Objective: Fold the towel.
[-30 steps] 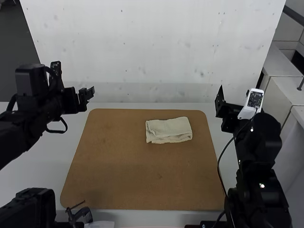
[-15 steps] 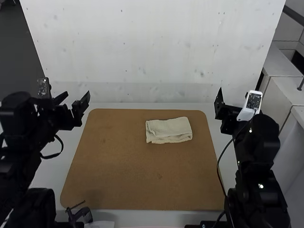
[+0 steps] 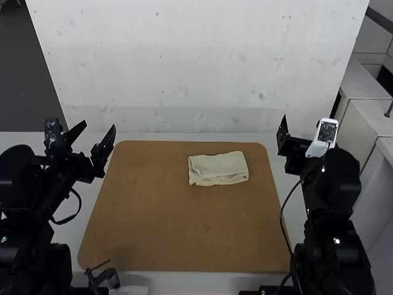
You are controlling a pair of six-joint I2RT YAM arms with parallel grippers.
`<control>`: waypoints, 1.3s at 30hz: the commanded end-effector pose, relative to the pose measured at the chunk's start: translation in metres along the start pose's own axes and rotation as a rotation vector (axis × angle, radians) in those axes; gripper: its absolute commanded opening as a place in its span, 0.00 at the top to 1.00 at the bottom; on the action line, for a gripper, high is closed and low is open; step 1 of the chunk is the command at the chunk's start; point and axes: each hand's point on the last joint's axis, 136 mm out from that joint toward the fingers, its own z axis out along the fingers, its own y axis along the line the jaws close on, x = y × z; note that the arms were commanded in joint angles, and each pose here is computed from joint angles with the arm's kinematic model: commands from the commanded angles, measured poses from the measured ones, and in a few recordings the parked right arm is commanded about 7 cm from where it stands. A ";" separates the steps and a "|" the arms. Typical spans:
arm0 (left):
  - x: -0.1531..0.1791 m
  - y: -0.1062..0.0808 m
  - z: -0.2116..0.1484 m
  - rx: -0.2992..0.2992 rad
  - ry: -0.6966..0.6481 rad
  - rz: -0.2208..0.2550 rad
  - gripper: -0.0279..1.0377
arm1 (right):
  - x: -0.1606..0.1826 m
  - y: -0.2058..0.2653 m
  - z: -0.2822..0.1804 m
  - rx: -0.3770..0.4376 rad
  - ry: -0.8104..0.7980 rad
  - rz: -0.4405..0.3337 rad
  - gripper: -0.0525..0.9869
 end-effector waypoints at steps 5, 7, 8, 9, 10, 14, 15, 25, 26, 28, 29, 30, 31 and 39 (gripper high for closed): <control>0.025 0.017 0.004 -0.072 0.033 0.149 0.03 | 0.019 -0.001 0.002 -0.003 0.034 -0.021 0.03; 0.025 0.017 0.004 -0.073 0.033 0.150 0.03 | 0.024 -0.001 0.002 -0.001 0.046 -0.024 0.03; 0.026 0.017 0.004 -0.074 0.035 0.152 0.03 | 0.027 -0.002 0.002 0.000 0.053 -0.025 0.03; 0.026 0.017 0.004 -0.070 0.035 0.152 0.03 | 0.028 -0.002 0.002 -0.001 0.063 -0.026 0.03; 0.026 0.017 0.004 -0.070 0.035 0.152 0.03 | 0.031 -0.002 0.002 0.002 0.073 -0.026 0.03; 0.026 0.020 0.004 -0.089 0.034 0.155 0.03 | 0.034 -0.003 0.002 0.003 0.088 -0.027 0.03; 0.026 0.020 0.004 -0.089 0.034 0.161 0.03 | 0.035 -0.003 0.003 0.003 0.088 -0.027 0.03; 0.028 0.017 0.004 -0.075 0.039 0.183 0.03 | 0.039 0.013 0.002 -0.086 0.105 -0.050 0.03; 0.028 0.017 0.004 -0.075 0.039 0.183 0.03 | 0.039 0.014 0.002 -0.091 0.105 -0.050 0.03; 0.027 0.017 0.004 -0.075 0.037 0.183 0.03 | 0.039 0.014 0.002 -0.089 0.105 -0.047 0.03; 0.028 0.017 0.004 -0.075 0.039 0.183 0.03 | 0.039 0.014 0.002 -0.089 0.105 -0.049 0.03; 0.027 0.017 0.004 -0.075 0.037 0.183 0.03 | 0.039 0.014 0.002 -0.089 0.105 -0.050 0.03; 0.027 0.017 0.004 -0.075 0.037 0.183 0.03 | 0.039 0.014 0.002 -0.091 0.105 -0.050 0.03; 0.028 0.017 0.004 -0.075 0.039 0.183 0.03 | 0.039 0.014 0.002 -0.091 0.105 -0.050 0.03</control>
